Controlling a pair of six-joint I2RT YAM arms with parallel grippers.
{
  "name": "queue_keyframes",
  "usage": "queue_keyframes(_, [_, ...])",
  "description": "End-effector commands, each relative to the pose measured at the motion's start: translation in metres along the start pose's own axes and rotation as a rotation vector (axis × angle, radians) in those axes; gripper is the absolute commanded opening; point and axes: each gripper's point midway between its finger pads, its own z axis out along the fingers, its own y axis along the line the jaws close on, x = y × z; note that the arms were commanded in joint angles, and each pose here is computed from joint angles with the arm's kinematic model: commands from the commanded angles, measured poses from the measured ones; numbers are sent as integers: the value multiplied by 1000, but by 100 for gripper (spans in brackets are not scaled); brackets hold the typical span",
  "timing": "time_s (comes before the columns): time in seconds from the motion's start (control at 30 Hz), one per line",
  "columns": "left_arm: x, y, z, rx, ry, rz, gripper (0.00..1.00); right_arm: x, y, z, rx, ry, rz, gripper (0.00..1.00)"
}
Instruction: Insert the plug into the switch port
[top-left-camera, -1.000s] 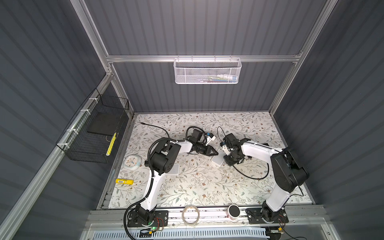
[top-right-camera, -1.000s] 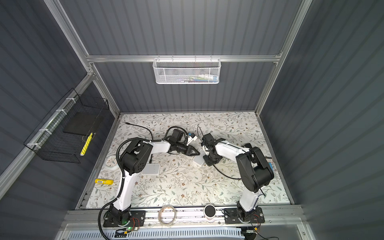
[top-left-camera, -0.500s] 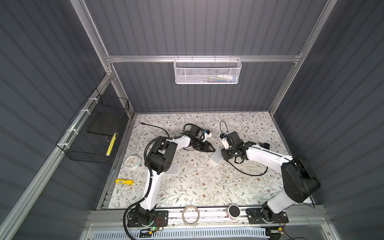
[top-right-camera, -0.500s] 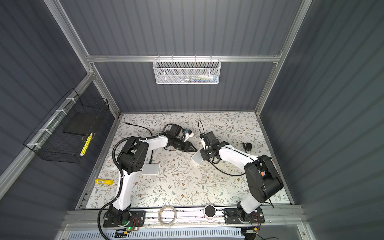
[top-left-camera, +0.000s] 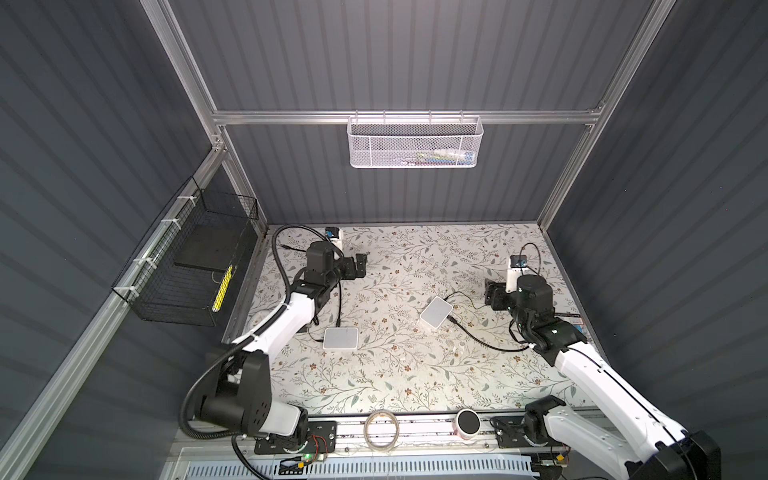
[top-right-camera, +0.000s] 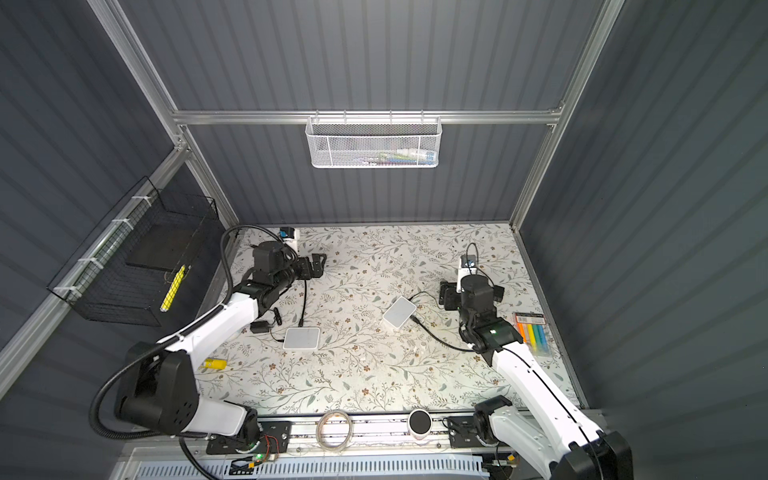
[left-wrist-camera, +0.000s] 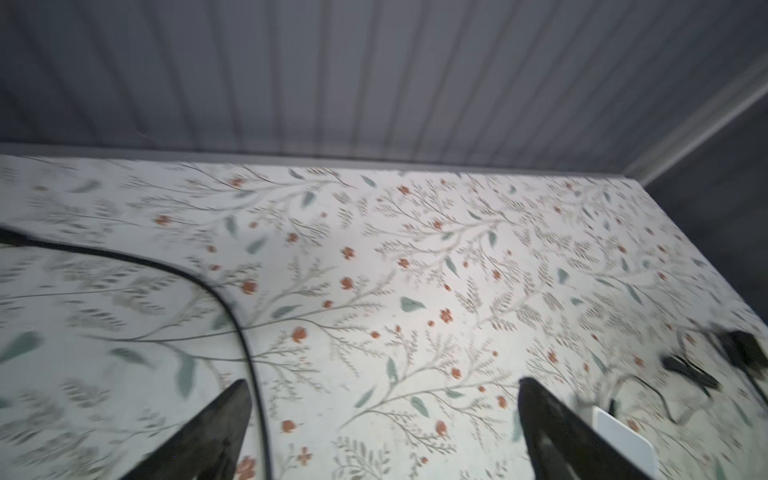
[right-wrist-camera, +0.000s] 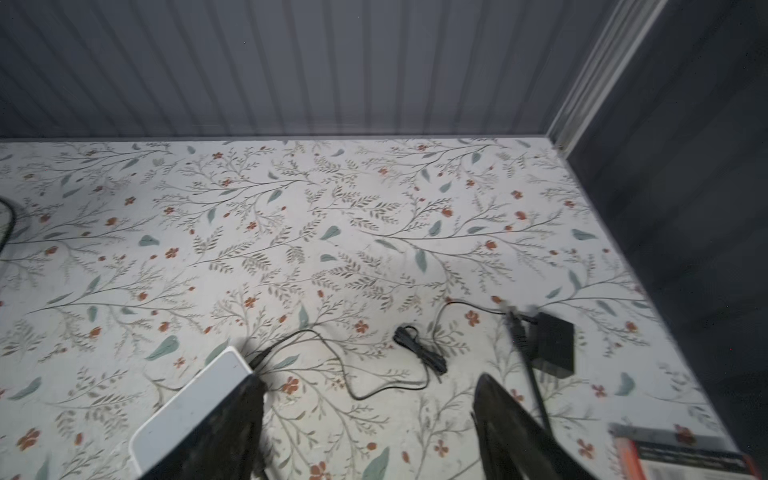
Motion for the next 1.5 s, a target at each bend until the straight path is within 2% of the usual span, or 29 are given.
queue_keyframes(0.0, [3, 66, -18, -350, -96, 12, 100, 6, -30, 3, 115, -51, 83, 87])
queue_keyframes(0.2, [45, 122, -46, -636, -102, 101, 100, 36, -79, 3, 297, -153, 188, 99])
queue_keyframes(0.3, [72, 138, -47, -691, -69, 126, 100, 45, -97, 3, 370, -172, 178, 99])
queue_keyframes(0.53, [113, 150, -26, -646, -34, 120, 100, 60, -110, 14, 400, -204, 143, 99])
queue_keyframes(0.6, [113, 149, -15, -606, -18, 124, 100, 61, -111, 19, 390, -222, 140, 99])
queue_keyframes(0.67, [108, 146, -6, -558, -52, 137, 100, 57, -107, 25, 366, -236, 120, 99])
queue_keyframes(0.77, [109, 150, 4, -546, -21, 161, 100, 51, -105, 34, 350, -265, 96, 99])
queue_keyframes(0.87, [122, 162, 10, -498, -52, 107, 100, 45, -99, 43, 305, -293, 60, 99])
queue_keyframes(0.93, [122, 164, 11, -463, -106, 97, 100, 49, -99, 53, 292, -281, 69, 99])
queue_keyframes(0.97, [128, 162, 13, -445, -55, 87, 100, 51, -98, 58, 276, -279, 73, 99])
queue_keyframes(1.03, [124, 160, 15, -424, -88, 100, 100, 53, -90, 68, 229, -261, 48, 99])
queue_keyframes(1.1, [129, 157, 19, -404, -36, 103, 100, 61, -83, 78, 190, -205, 33, 99])
queue_keyframes(1.13, [127, 157, 20, -400, -56, 109, 100, 59, -81, 82, 178, -235, 10, 99])
queue_keyframes(1.23, [129, 158, 19, -406, -37, 108, 100, 64, -79, 80, 167, -194, 18, 99])
queue_keyframes(1.3, [126, 157, 20, -403, -57, 115, 100, 58, -82, 80, 181, -242, 14, 99])
queue_keyframes(1.37, [128, 157, 20, -401, -43, 111, 100, 61, -84, 82, 197, -196, 28, 99])
queue_keyframes(1.47, [128, 157, 20, -403, -46, 112, 100, 59, -84, 81, 196, -230, 25, 99])
